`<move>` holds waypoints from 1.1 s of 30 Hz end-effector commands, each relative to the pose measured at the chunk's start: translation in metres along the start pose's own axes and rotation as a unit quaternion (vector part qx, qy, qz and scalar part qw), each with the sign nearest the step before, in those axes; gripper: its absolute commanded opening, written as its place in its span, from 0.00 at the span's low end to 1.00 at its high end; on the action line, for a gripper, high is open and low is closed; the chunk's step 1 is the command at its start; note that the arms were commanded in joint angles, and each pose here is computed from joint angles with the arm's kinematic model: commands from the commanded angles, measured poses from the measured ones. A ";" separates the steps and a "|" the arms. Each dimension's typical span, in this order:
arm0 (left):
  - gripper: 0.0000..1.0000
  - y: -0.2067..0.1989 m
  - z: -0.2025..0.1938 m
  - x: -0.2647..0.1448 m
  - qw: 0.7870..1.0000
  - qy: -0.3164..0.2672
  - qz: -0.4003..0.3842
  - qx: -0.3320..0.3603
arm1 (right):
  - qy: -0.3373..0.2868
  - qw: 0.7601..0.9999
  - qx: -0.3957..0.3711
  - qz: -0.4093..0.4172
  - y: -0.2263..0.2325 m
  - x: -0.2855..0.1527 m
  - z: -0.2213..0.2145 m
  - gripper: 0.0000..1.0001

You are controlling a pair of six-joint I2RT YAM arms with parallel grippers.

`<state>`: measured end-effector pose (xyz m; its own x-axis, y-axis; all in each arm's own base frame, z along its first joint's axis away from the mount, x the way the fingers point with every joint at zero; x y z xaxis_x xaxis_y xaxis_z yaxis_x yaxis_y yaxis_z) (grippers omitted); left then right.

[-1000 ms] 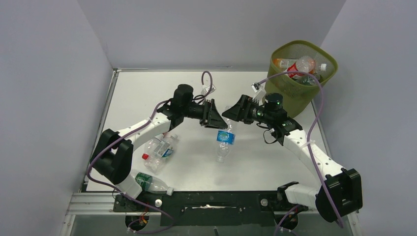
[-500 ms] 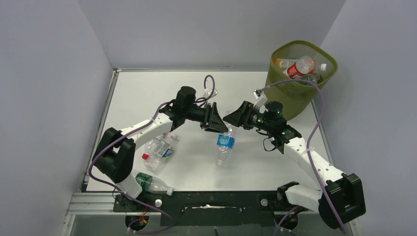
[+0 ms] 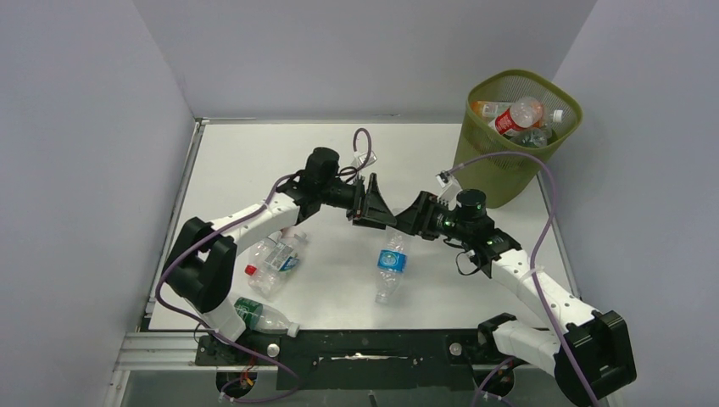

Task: Put the plastic bottles in the bin
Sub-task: Pick up the plastic bottle at the center of the board.

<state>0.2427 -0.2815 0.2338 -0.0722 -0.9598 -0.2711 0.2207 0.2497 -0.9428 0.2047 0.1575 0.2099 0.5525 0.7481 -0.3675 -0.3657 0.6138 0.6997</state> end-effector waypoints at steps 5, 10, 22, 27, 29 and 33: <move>0.76 -0.015 0.014 -0.004 0.998 0.001 -0.019 0.052 | -0.020 1.000 -0.021 0.001 0.001 -0.007 0.002 0.48; 0.81 -0.017 0.017 -0.008 0.998 -0.005 -0.007 0.062 | -0.019 1.000 -0.019 -0.003 -0.002 -0.008 0.000 0.48; 0.83 -0.025 0.029 -0.019 0.996 -0.021 0.027 0.077 | -0.014 1.000 -0.017 -0.004 -0.007 -0.004 0.000 0.48; 0.84 -0.026 0.033 -0.025 0.996 -0.034 0.025 0.076 | -0.013 1.000 -0.017 -0.003 -0.008 -0.003 0.000 0.48; 0.84 -0.026 0.035 -0.029 0.996 -0.040 0.024 0.075 | -0.012 1.000 -0.016 -0.004 -0.008 -0.003 0.000 0.48; 0.84 -0.028 0.037 -0.037 0.996 -0.052 0.018 0.075 | -0.011 1.000 -0.015 -0.005 -0.010 -0.002 0.000 0.48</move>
<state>0.2710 -0.2637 0.2519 0.0119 -0.9409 -0.3385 0.2939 0.3269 -0.8982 0.2004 0.1492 0.1968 0.5545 0.7270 -0.4050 -0.3386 0.6416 0.6882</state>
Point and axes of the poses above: each gripper's point midway between its finger pads, its own x axis out along the fingers, its own y axis along the line the jaws close on, z = x × y, the point moved 9 cm from there along -x, back along the fingers, and after that the axes turned 6 degrees about -x, right-handed, at the moved point
